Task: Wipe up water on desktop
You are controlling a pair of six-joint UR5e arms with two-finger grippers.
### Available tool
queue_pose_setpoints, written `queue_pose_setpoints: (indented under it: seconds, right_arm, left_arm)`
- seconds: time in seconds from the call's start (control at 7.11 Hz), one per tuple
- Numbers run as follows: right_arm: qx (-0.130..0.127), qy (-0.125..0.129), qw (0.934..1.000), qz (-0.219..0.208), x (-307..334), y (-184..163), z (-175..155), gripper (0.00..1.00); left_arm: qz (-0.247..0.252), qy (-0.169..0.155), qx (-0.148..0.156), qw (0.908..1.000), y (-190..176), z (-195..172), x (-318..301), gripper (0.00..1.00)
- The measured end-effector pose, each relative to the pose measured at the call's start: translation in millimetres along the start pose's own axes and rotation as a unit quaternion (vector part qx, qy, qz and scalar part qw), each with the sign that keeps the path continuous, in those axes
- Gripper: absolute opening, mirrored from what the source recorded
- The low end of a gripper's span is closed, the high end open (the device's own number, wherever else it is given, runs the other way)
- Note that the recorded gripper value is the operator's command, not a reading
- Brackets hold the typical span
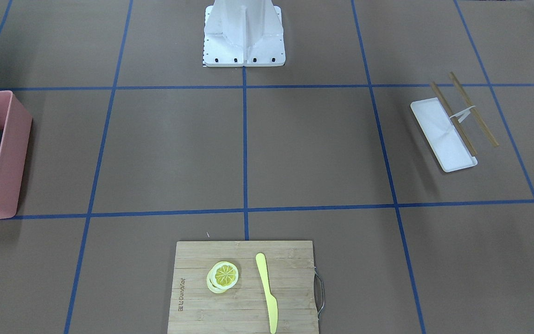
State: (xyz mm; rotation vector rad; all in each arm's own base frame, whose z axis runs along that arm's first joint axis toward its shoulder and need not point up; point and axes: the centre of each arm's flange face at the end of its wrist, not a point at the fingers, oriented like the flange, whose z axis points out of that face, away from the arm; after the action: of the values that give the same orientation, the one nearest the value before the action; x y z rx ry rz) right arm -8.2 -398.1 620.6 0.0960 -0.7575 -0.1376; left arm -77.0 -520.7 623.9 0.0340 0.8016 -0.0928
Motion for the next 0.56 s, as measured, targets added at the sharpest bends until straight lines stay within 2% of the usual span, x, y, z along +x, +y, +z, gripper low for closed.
queue_pose_setpoints:
  seconds: [0.28, 0.56]
  right_arm:
    - [0.004, 0.001, 0.9998, 0.019, 1, -23, 4, 1.0]
    - [-0.004, 0.002, 0.9996, 0.027, 12, -34, 18, 1.0]
  left_arm:
    - [0.0, 0.0, -0.004, 1.0, -2, 11, 11, 0.98]
    - [0.003, 0.0, -0.006, 1.0, -2, 16, 14, 0.98]
